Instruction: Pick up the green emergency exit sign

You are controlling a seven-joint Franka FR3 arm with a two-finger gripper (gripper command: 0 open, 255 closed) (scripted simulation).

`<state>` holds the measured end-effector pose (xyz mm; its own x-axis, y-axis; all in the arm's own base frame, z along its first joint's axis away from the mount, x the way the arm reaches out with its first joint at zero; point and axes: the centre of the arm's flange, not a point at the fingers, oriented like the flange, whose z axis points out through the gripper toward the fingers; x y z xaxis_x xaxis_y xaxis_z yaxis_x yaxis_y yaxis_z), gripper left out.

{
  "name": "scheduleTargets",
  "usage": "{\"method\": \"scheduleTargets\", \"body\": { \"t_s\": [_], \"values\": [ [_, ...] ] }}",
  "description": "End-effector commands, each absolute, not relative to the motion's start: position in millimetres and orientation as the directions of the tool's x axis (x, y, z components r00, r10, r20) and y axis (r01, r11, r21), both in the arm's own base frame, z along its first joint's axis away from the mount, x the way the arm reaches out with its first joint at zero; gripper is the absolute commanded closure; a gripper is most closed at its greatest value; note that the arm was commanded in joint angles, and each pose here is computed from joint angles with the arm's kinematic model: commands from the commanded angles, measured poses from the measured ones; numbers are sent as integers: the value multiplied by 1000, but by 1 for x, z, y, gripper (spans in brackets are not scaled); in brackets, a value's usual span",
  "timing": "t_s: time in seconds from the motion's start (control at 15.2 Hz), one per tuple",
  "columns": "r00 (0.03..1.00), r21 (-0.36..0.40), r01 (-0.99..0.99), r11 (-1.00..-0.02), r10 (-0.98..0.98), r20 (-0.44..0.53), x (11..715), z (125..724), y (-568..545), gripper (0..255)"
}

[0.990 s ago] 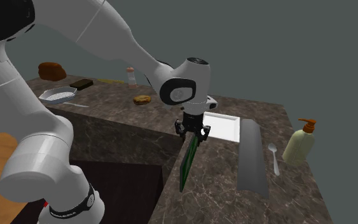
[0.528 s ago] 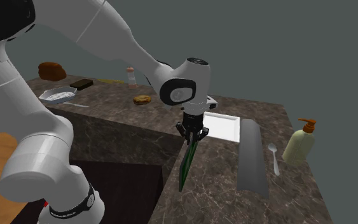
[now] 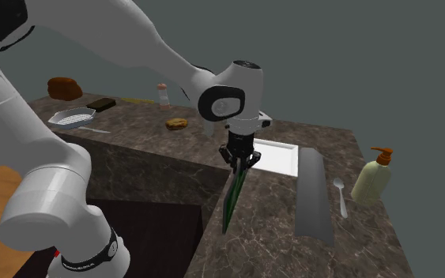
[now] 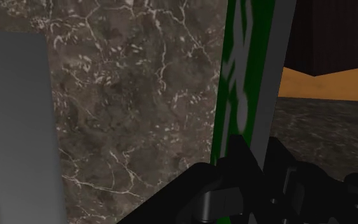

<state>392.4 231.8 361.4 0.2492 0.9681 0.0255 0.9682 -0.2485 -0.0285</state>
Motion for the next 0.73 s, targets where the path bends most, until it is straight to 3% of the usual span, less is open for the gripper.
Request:
{"method": "scheduleTargets", "body": {
  "t_s": [0.0,0.66],
  "values": [
    [249,-28,968,-248,968,26,392,371,233,255],
    [249,-28,968,-248,968,26,392,414,233,255]
  ]
}}
